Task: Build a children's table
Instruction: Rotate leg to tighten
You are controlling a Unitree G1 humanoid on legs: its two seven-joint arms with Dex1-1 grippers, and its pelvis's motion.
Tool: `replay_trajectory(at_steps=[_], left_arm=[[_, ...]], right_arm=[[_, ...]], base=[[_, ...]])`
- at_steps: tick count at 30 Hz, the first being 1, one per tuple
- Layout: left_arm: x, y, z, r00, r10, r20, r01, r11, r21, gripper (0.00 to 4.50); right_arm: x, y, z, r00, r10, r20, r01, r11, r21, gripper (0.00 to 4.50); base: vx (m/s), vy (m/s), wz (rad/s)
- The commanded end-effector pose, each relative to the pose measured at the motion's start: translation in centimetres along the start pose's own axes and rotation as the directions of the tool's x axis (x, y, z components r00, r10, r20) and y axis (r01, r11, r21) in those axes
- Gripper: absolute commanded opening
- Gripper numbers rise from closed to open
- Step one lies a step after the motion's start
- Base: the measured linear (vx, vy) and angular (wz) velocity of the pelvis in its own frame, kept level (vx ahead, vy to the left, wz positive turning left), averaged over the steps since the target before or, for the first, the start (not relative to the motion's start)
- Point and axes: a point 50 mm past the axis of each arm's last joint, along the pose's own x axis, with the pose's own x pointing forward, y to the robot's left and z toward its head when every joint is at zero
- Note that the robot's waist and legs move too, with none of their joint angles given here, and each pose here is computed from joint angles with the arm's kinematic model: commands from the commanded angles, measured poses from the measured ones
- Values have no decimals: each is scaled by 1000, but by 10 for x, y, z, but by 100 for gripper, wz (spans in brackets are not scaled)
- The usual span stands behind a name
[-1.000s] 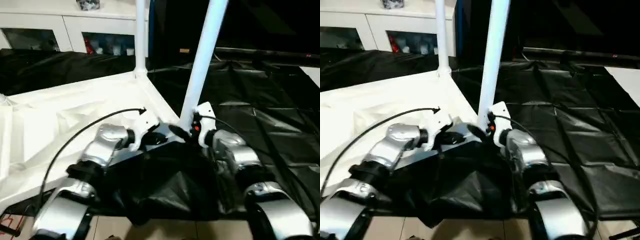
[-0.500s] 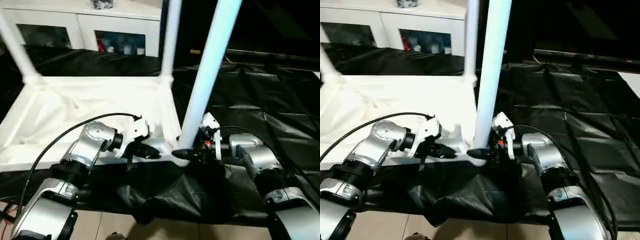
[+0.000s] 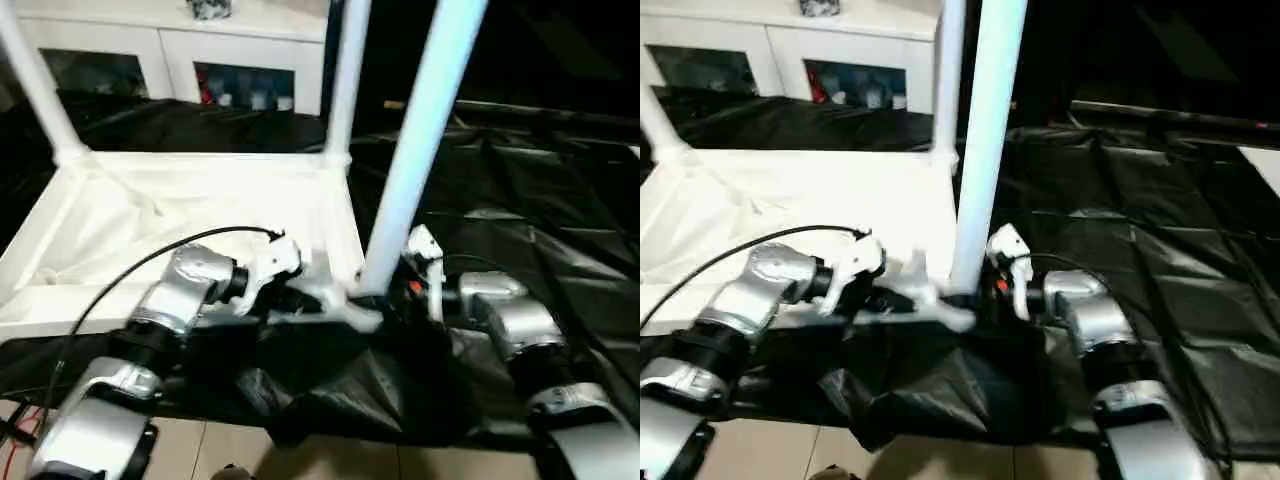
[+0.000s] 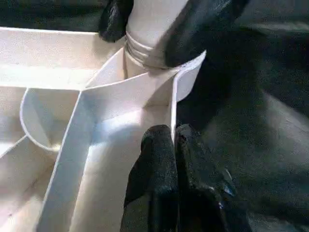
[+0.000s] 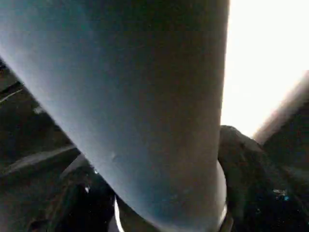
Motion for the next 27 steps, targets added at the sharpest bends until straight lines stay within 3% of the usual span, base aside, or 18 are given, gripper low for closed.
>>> replay_trajectory(at_steps=[1,4,7,10,12,14,17,23,27], left_arm=[[21,-3,23,998,22,66,-24,999,25,0],[33,0,28,988,136,78,-135,991,-15,0],[44,-3,33,981,173,89,-170,985,-33,0],[51,-7,36,982,158,103,-155,987,-35,0],[52,-8,37,983,154,105,-151,988,-34,0],[50,-9,36,986,133,103,-132,991,-22,0],[43,-8,33,990,94,108,-94,996,-6,0],[31,-10,27,996,0,94,-2,1000,24,0],[16,-17,20,984,-162,67,158,985,73,0]], right_arm=[[17,6,-17,992,-89,-89,91,996,17,262],[27,1,-24,946,-306,-112,316,944,94,261],[36,4,-27,908,-399,-129,416,898,146,261],[45,13,-23,934,-346,-92,353,932,76,261],[47,14,-21,940,-331,-81,337,939,72,329],[45,13,-16,955,-293,-57,297,949,102,332],[40,10,-11,970,-239,-52,242,970,39,372],[27,7,-5,993,-108,-37,106,992,-62,374],[6,7,1,994,100,-40,-105,985,-134,374]], base=[[0,0,0],[0,0,0],[0,0,0],[0,0,0],[0,0,0],[0,0,0],[0,0,0],[0,0,0],[0,0,0]])
